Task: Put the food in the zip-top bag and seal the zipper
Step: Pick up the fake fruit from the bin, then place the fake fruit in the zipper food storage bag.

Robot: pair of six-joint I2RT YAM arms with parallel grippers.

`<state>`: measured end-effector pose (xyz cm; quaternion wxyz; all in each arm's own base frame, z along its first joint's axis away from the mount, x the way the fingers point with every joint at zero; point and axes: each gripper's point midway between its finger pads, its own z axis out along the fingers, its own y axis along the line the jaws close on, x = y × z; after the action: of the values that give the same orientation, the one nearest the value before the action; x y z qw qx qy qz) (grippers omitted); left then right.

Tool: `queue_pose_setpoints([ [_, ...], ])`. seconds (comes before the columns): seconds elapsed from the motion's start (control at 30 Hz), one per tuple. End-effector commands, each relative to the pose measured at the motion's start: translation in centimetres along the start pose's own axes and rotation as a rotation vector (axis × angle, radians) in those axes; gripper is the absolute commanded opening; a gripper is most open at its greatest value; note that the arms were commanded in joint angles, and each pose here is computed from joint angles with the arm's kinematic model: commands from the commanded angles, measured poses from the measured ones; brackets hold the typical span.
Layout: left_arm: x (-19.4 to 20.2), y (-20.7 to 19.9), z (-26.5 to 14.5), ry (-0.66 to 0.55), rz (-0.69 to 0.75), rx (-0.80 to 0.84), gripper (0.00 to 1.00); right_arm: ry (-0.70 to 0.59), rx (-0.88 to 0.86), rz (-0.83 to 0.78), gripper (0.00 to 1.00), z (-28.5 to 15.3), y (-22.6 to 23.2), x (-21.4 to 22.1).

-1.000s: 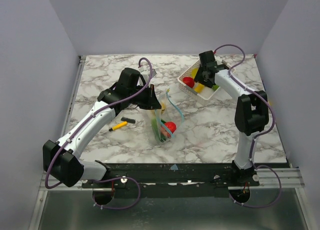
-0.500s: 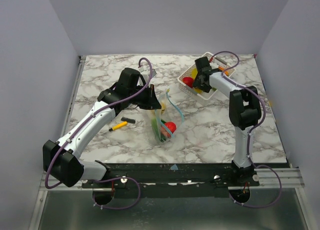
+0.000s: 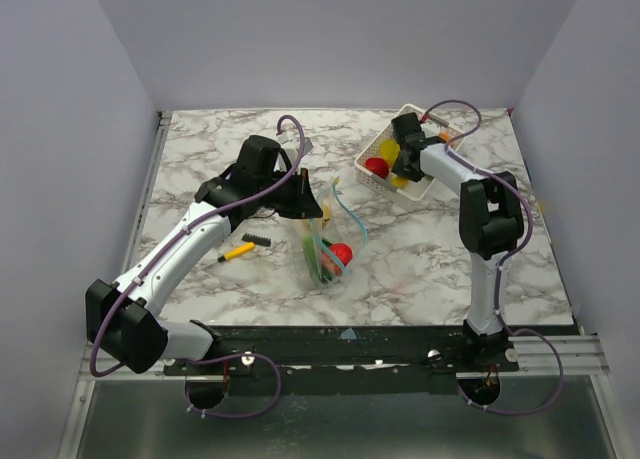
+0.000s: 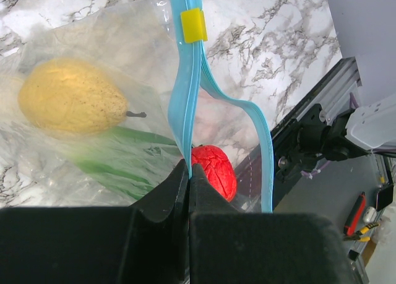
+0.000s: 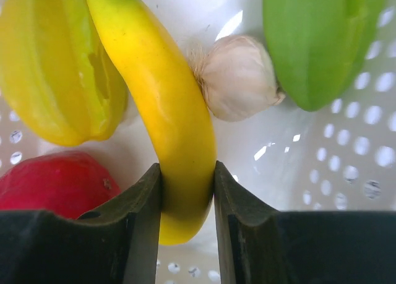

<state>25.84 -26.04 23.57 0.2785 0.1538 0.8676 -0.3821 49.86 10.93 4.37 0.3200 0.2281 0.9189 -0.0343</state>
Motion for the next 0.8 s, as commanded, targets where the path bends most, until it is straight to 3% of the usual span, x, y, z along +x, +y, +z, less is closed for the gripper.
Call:
queue_pose_setpoints([
  [0.0,-0.9,-0.8,-0.8,-0.034,0.03,0.022,0.0,-0.175,0.052,-0.053,0.11,-5.3,-2.1,-5.7],
  [0.17,-0.9,-0.8,-0.8,-0.032,0.028,0.023,0.0,-0.287,0.089,-0.151,0.07,-9.9,-4.1,-9.1],
  [0.33,-0.8,-0.6,-0.6,-0.029,0.027,0.016,0.0,-0.261,0.044,-0.247,0.05,-13.6,-5.4,-8.6],
  [0.5,-0.7,-0.4,-0.3,-0.021,0.021,0.012,0.0,-0.176,-0.144,-0.345,0.04,-18.4,-4.9,-5.4],
  [0.77,-0.4,0.1,0.4,0.001,0.007,0.009,0.0,-0.06,-0.583,-0.448,0.03,-28.6,-1.2,0.1],
])
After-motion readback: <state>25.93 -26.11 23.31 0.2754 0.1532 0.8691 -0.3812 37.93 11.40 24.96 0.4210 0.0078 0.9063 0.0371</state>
